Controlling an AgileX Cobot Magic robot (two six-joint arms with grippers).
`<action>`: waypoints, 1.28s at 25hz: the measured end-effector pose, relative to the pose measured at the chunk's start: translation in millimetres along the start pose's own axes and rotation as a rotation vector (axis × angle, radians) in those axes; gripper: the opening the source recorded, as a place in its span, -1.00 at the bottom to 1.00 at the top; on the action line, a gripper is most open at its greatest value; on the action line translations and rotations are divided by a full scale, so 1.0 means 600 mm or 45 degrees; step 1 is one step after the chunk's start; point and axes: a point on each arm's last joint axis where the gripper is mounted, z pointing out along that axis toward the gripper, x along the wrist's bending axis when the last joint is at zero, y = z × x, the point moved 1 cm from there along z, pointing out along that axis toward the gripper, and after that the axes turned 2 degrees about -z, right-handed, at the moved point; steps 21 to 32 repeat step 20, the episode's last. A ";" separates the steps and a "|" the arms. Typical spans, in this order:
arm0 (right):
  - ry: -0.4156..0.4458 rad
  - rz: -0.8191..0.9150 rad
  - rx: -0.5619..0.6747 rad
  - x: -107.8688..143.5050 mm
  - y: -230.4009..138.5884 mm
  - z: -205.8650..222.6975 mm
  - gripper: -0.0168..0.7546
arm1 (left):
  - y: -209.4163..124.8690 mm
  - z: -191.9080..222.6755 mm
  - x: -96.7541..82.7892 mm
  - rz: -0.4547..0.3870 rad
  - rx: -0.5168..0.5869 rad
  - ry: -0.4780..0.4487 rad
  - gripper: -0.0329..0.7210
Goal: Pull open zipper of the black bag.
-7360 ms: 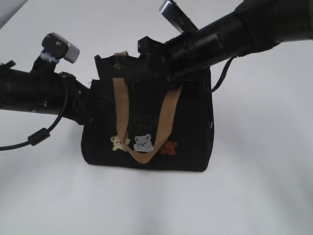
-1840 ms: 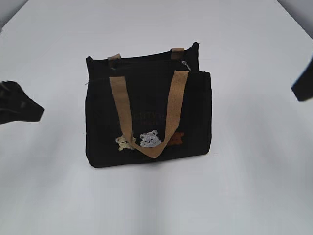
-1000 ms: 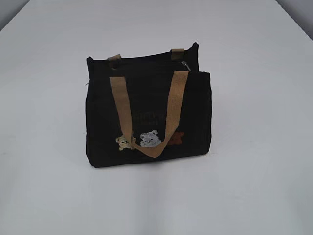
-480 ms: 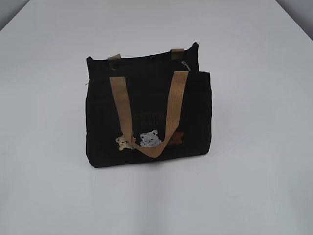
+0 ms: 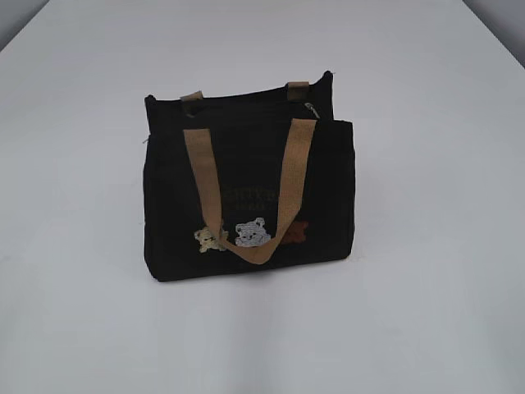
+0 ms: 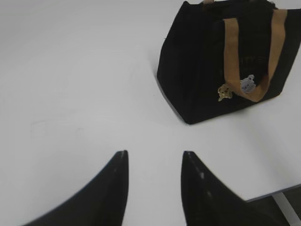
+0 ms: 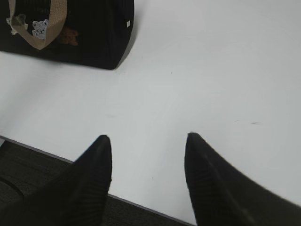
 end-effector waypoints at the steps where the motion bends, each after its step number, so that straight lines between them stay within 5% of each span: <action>1: -0.003 0.002 0.000 0.000 0.000 0.000 0.06 | 0.000 0.000 0.000 -0.010 0.000 0.022 -0.15; 8: -0.143 0.085 0.012 -0.001 0.002 0.003 0.06 | 0.001 0.001 0.000 -0.105 -0.004 0.229 -0.15; 32: -0.144 0.089 0.011 -0.001 0.002 0.003 0.06 | 0.001 0.001 0.000 -0.103 -0.005 0.220 -0.21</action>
